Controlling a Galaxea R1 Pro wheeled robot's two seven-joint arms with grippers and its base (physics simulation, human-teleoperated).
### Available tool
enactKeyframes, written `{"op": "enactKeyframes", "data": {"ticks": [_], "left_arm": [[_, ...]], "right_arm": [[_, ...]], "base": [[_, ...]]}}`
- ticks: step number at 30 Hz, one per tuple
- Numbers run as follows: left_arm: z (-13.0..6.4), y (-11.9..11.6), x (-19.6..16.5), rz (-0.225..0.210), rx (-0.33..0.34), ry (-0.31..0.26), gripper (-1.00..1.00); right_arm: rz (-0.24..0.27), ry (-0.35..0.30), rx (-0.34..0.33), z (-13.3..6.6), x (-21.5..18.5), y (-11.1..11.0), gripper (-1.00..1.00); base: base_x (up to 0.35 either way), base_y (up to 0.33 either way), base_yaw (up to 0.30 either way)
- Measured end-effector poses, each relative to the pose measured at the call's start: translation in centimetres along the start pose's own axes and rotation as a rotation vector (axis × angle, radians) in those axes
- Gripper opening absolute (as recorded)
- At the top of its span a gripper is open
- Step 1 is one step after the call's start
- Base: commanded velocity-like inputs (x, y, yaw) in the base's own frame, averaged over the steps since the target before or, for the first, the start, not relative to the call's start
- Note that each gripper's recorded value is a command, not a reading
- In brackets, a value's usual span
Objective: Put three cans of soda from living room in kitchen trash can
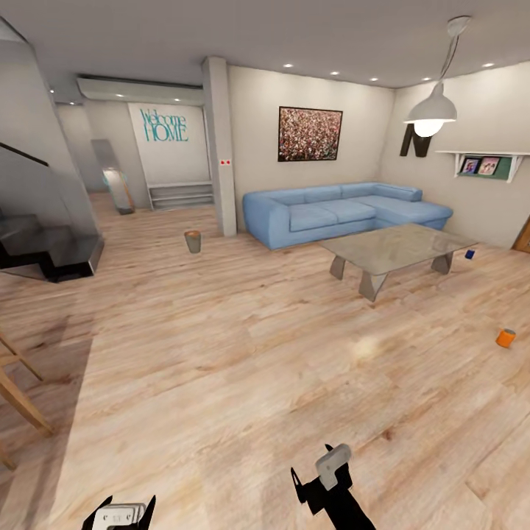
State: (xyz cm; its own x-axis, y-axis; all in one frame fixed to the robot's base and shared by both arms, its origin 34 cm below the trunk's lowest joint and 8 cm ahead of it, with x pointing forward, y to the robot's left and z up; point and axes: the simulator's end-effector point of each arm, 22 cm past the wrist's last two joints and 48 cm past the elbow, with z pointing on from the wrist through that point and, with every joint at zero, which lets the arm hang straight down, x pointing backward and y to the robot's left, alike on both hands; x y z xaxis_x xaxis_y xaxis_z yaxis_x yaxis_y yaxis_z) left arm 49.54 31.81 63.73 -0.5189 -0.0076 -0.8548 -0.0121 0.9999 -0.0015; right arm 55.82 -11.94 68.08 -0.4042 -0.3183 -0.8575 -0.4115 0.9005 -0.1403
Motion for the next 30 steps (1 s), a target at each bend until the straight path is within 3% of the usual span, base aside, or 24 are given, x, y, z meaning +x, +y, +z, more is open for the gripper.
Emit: {"op": "enactKeyframes", "data": {"ticks": [30], "left_arm": [[-0.01, 0.00, 0.09, 0.002, 0.000, 0.003, 1.00]], "right_arm": [[0.004, -0.001, -0.002, 0.03, -0.08, 0.19, 1.00]], "base": [[0.324, 0.000, 0.000]]}}
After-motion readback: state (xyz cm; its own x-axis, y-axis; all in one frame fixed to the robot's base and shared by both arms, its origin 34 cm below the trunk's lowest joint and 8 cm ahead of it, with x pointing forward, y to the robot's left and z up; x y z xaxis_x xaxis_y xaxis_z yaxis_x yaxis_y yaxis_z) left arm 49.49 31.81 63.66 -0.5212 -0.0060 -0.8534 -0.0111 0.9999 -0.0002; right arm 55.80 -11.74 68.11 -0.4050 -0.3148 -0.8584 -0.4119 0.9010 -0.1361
